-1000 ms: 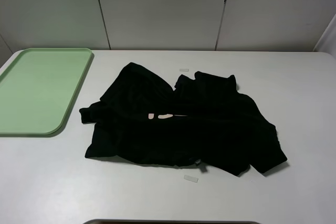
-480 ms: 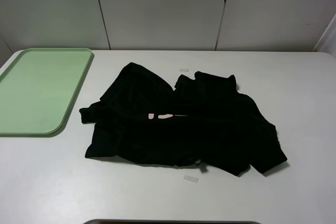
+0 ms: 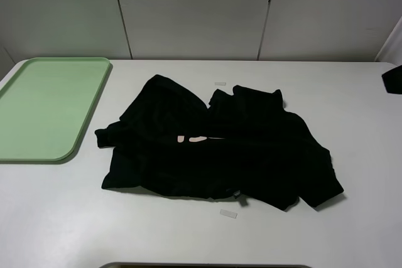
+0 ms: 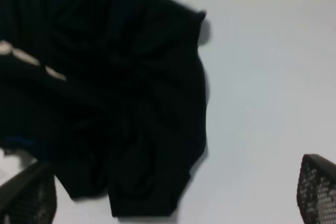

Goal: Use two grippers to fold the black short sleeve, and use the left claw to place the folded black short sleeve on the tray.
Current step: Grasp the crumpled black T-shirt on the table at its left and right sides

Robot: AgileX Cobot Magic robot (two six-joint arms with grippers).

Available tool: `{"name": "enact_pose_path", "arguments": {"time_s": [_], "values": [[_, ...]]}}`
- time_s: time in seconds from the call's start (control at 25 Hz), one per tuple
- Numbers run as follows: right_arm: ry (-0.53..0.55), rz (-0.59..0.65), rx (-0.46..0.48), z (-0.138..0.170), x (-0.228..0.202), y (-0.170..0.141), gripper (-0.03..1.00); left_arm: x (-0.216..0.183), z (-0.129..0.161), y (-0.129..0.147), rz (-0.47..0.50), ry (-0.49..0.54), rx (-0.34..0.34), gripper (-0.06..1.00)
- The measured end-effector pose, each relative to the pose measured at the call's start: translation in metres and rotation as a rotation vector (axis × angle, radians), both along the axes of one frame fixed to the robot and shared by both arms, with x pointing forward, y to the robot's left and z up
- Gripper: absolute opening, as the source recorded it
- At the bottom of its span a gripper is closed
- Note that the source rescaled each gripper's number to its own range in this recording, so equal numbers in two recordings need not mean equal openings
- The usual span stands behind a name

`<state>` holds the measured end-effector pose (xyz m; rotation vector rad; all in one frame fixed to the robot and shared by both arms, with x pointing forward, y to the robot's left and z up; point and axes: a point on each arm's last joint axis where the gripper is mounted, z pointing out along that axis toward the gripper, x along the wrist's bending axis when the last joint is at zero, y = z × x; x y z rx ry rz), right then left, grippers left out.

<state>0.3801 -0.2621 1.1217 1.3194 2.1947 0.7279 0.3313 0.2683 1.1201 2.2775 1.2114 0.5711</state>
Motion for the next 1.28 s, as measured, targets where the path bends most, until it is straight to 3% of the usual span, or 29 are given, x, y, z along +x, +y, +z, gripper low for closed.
{"name": "enact_pose_path", "arguments": {"time_s": [0.44, 0.84, 1.28], "values": [[0.150, 0.105, -0.104, -0.047, 0.065, 0.020, 1.00, 0.063, -0.033, -0.024, -0.150, 0.216, 0.288, 0.97], [0.307, 0.163, -0.171, -0.101, 0.106, 0.030, 1.00, 0.100, -0.067, -0.038, -0.192, 0.322, 0.358, 0.97], [0.439, 0.299, -0.263, -0.158, 0.131, 0.036, 1.00, 0.130, -0.111, -0.052, -0.354, 0.440, 0.457, 0.97]]}}
